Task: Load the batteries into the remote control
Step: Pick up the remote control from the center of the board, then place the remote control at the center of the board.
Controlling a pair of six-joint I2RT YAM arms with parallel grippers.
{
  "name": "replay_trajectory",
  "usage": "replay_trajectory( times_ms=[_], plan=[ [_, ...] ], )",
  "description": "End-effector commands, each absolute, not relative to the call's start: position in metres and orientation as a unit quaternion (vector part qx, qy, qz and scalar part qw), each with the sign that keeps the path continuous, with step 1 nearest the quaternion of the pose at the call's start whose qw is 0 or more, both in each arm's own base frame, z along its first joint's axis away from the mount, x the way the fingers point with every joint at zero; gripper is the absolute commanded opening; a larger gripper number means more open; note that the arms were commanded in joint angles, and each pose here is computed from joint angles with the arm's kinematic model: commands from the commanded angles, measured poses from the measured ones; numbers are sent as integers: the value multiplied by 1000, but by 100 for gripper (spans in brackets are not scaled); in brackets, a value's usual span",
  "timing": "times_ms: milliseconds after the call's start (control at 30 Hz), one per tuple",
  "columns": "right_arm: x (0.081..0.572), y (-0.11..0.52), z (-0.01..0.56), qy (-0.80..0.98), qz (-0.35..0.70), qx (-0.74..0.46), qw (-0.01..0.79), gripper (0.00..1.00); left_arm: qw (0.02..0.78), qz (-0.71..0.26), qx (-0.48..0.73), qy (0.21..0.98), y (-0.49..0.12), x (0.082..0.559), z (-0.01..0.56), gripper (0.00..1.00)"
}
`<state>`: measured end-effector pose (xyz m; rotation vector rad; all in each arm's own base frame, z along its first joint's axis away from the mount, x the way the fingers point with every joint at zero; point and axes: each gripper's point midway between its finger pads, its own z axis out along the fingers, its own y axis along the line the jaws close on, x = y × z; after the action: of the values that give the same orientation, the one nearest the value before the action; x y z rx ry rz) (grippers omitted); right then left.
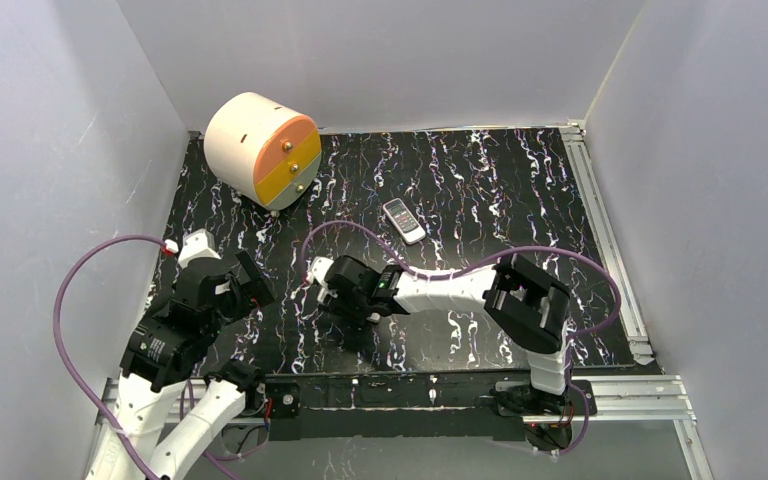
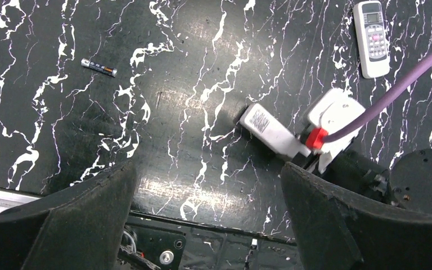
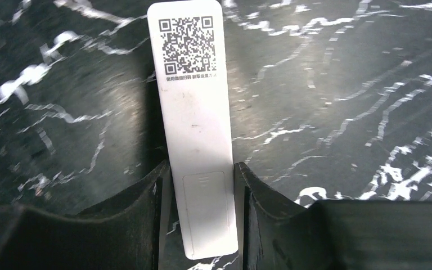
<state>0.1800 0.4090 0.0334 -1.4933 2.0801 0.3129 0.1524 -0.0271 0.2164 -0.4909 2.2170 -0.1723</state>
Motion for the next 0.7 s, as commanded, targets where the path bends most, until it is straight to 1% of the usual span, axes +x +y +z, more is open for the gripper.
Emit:
replay_trajectory(
  times_ms=[0,67,133,333,433,467,500,567,600,667],
  plan=[
    [240,406,66,822,83,-413,383,31,418,-78,-167,890,-32,149,227,98],
    [262,394,68,849,74,-339,398,30,409,-89,-154,895,-38,148,227,99],
    [278,383,64,867,60,-291,400,31,403,-93,-148,898,-41,149,225,98],
    [288,386,38,883,44,-283,372,33,398,-108,-141,900,-49,152,228,99],
    [292,381,26,897,29,-263,353,37,399,-123,-136,898,-54,153,231,98],
    [292,380,25,900,27,-259,350,40,400,-126,-135,898,-55,153,233,98],
    [293,380,26,901,25,-254,351,45,401,-128,-135,897,-56,153,234,99],
    [293,380,33,902,28,-246,355,62,404,-130,-135,895,-56,152,236,98],
    [293,381,38,901,35,-244,358,68,406,-131,-135,894,-56,152,237,98],
    [291,382,54,897,53,-239,368,76,411,-134,-134,892,-55,151,241,99]
  ],
)
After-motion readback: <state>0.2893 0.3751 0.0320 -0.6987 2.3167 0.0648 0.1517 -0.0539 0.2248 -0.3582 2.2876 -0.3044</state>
